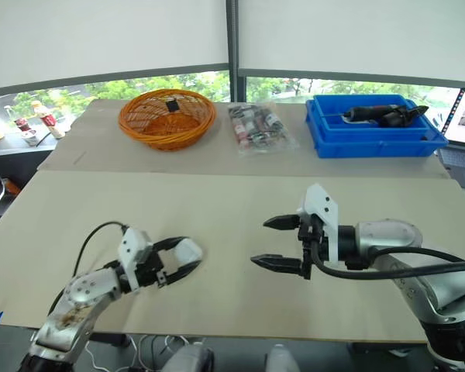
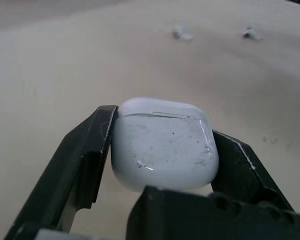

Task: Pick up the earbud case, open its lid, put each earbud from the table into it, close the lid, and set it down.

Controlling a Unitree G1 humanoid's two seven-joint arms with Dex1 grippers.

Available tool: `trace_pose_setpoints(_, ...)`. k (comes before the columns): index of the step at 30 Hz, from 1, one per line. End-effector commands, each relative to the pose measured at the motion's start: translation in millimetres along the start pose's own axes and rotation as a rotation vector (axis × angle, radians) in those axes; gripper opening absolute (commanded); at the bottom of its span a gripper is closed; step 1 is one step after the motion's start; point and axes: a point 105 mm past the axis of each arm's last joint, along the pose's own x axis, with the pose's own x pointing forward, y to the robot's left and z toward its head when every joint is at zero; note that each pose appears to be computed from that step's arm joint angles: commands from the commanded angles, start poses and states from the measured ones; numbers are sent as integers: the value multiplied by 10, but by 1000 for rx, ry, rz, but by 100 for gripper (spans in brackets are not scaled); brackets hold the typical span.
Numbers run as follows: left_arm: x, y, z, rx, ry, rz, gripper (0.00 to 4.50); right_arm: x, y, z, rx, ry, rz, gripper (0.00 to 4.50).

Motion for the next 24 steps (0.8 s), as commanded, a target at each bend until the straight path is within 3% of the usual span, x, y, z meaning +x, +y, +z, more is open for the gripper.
trace_pose_setpoints(1, 164, -98, 246, 187, -133, -82, 275, 99, 115, 17, 112, -2, 28, 450)
trace_pose_setpoints(10, 361, -258, 560, 380, -337, -141, 275, 304, 99, 43, 300, -49, 46, 450)
trace_pose_setpoints(20, 357, -291, 675, 409, -405, -129, 275, 383, 129, 14, 380, -61, 95, 450)
trace_pose_setpoints(24, 356, -281, 677, 411, -408, -125, 275, 384, 122, -1, 389, -58, 101, 331)
